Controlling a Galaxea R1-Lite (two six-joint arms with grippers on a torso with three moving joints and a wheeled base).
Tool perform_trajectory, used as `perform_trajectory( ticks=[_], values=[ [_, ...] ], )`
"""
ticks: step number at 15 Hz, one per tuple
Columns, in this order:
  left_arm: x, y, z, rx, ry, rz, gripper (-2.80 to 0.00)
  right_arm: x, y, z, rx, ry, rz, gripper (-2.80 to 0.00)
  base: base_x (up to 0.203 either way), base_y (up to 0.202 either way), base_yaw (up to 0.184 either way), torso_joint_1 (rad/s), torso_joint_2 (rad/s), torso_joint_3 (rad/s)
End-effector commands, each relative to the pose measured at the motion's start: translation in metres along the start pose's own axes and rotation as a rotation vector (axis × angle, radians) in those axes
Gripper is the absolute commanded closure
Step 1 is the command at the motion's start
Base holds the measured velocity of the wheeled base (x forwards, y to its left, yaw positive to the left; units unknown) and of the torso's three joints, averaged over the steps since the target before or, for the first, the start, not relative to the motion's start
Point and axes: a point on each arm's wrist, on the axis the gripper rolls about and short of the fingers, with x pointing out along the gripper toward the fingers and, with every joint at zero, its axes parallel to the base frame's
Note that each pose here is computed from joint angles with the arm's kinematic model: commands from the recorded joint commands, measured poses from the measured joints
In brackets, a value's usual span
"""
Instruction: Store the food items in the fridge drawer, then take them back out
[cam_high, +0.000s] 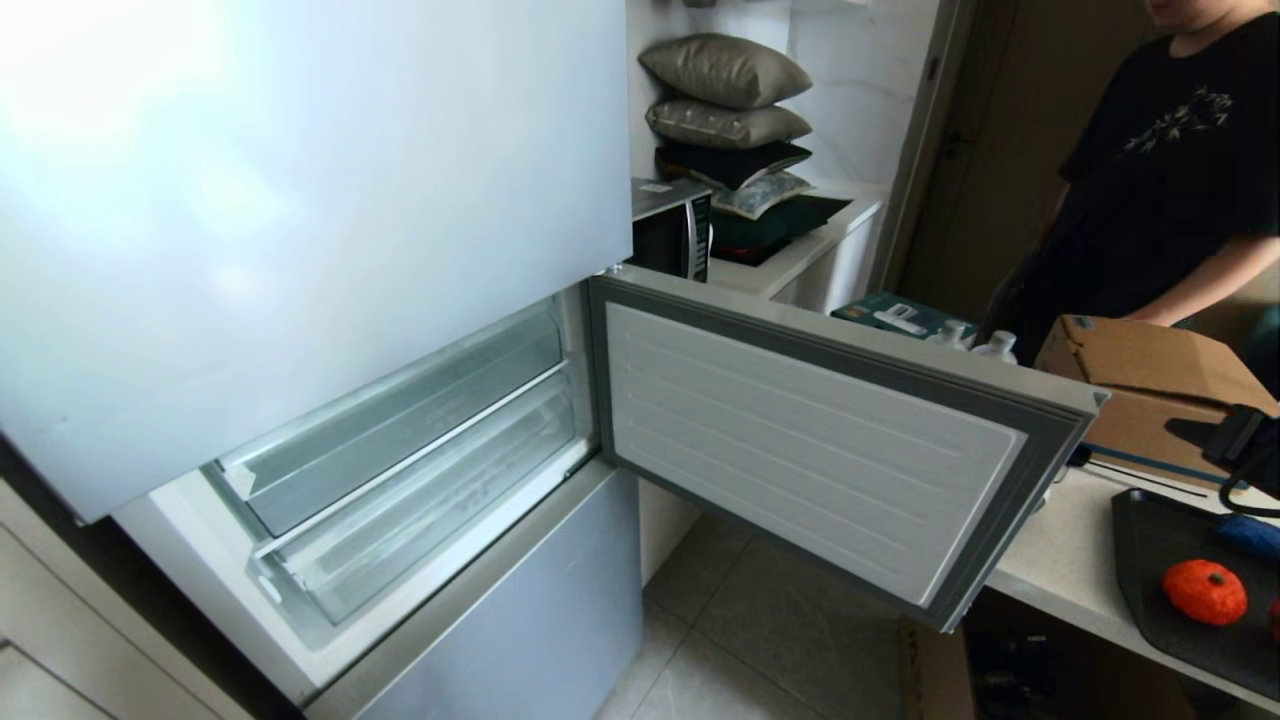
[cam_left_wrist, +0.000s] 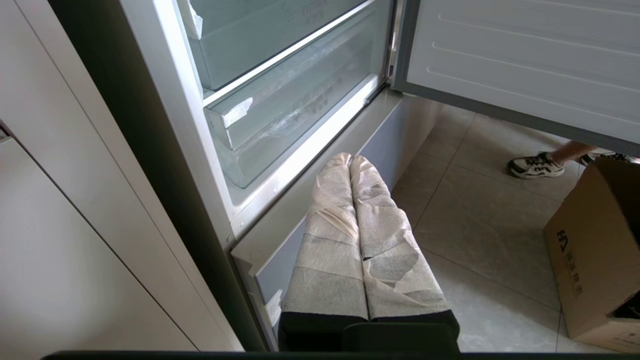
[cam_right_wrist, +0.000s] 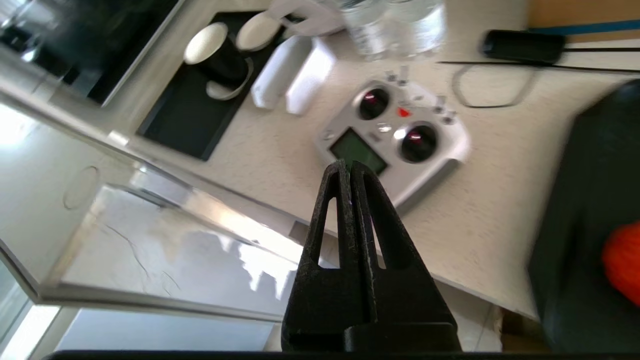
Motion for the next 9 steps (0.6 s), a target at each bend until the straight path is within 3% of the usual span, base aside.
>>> perform_trajectory(
  ticks=[1, 9],
  values=[
    [0.0, 0.0, 0.0, 0.001, 0.0, 0.0, 0.0, 0.019, -0.001, -0.006, 0.005, 0.034, 0.023, 0.0, 0.0, 0.0, 0.0, 0.0, 0.0, 0.0],
    [0.0, 0.0, 0.0, 0.001, -0.001, 0.0, 0.0, 0.042, 0.001, -0.008, 0.003, 0.066, 0.101, 0.0, 0.0, 0.0, 0.0, 0.0, 0.0, 0.0]
  ],
)
